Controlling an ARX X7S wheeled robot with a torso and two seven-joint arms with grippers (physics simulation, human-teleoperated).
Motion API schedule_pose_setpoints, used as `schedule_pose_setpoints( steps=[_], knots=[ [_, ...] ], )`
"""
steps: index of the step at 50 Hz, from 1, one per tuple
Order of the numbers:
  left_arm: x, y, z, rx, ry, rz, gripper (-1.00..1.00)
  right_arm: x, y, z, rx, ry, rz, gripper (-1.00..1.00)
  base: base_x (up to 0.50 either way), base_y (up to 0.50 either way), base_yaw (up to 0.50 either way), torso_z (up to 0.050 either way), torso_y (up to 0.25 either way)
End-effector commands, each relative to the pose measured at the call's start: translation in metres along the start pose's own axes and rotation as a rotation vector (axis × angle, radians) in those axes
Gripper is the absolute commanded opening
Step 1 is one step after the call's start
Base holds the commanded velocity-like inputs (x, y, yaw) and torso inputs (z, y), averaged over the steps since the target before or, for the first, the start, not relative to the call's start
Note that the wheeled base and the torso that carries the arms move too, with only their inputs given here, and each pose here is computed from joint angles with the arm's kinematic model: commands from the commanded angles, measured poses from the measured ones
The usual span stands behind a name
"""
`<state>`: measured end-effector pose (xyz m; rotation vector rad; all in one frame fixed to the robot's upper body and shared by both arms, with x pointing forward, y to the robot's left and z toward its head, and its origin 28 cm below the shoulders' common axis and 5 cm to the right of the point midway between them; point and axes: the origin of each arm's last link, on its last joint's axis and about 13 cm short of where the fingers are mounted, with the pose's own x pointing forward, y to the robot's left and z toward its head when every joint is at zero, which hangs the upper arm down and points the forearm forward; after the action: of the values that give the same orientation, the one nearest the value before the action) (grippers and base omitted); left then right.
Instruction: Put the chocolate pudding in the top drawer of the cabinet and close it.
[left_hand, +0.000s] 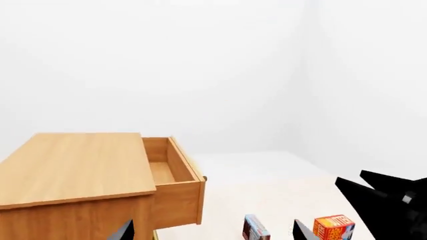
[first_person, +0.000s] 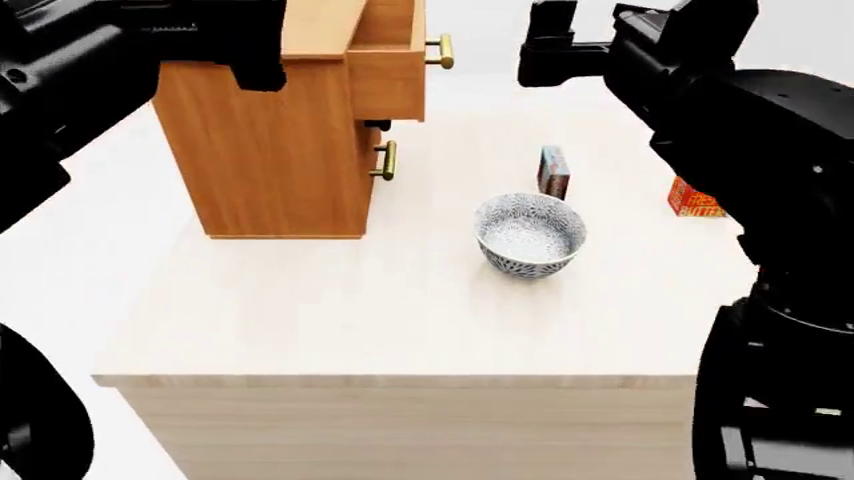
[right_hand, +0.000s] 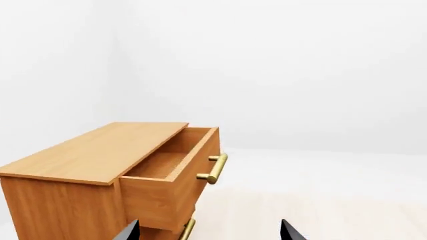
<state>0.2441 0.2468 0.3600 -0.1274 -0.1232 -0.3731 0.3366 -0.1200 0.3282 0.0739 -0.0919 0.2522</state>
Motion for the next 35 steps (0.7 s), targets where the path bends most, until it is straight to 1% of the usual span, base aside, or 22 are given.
schedule_pose_setpoints(
  steps=[1, 7, 17, 35],
  knots=[
    [-0.013, 0.003, 0.039, -0.042, 0.009, 0.013, 1.0, 0.032, -0.007, 0.028, -0.006, 0.05, 0.014, 1.0, 0.11, 0.0, 0.0, 0.0, 0.0],
    [-0.017, 0.001, 0.042, -0.07, 0.018, 0.009, 1.0, 0.047, -0.007, 0.041, -0.024, 0.056, 0.015, 1.0, 0.16, 0.0, 0.0, 0.0, 0.0],
    [-0.017, -0.002, 0.049, -0.053, 0.019, -0.008, 1.0, 0.062, -0.005, 0.058, -0.042, 0.067, 0.022, 1.0, 0.17, 0.0, 0.0, 0.0, 0.0],
    [-0.005, -0.001, 0.047, -0.053, 0.033, -0.03, 1.0, 0.077, -0.01, 0.064, -0.056, 0.074, 0.018, 1.0, 0.23, 0.03, 0.0, 0.0, 0.0]
  ],
)
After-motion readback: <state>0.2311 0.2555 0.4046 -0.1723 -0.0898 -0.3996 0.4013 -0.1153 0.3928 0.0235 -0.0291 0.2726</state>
